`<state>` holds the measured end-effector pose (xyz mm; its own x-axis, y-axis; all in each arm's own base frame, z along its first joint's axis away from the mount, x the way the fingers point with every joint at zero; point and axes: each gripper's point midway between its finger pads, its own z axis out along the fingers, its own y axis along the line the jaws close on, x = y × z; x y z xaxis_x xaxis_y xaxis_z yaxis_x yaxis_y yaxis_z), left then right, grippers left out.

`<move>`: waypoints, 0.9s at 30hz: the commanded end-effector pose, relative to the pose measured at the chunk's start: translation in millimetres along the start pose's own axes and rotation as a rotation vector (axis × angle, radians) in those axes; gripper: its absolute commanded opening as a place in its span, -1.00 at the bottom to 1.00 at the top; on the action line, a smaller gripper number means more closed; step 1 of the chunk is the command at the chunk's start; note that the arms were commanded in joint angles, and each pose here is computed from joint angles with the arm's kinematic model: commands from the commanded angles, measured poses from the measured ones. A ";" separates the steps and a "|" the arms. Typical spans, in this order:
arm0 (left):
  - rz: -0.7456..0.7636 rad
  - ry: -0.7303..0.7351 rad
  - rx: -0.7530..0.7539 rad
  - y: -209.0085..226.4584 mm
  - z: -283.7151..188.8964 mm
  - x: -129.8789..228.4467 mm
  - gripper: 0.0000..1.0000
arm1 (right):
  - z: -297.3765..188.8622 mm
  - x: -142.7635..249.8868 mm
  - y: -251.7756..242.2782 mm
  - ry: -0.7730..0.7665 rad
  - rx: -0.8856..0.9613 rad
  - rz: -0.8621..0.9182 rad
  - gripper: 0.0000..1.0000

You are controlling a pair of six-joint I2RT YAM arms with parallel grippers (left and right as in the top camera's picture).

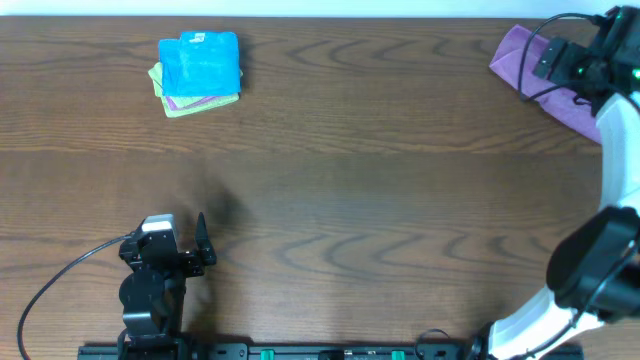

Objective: Fold the cloth
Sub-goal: 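Lower the right gripper onto the pink cloth and pinch its edge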

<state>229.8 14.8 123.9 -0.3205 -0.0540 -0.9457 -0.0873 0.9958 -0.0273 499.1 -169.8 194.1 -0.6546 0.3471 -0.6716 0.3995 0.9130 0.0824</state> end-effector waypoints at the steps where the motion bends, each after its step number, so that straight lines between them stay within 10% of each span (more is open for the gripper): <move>1: -0.001 0.025 -0.012 2.1 3.2 11.6 0.91 | 10.1 -9.9 -24.5 0.014 0.133 -0.084 0.98; 27: -0.001 0.025 -0.012 2.1 3.2 11.6 0.91 | 111.1 34.0 -72.0 0.232 0.322 -0.113 0.98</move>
<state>229.8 14.8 123.9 -0.3204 -0.0544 -0.9457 -0.0871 0.9958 -0.0277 513.5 -239.2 81.7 -0.8282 0.3193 -0.4606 0.4644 0.8510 -0.2451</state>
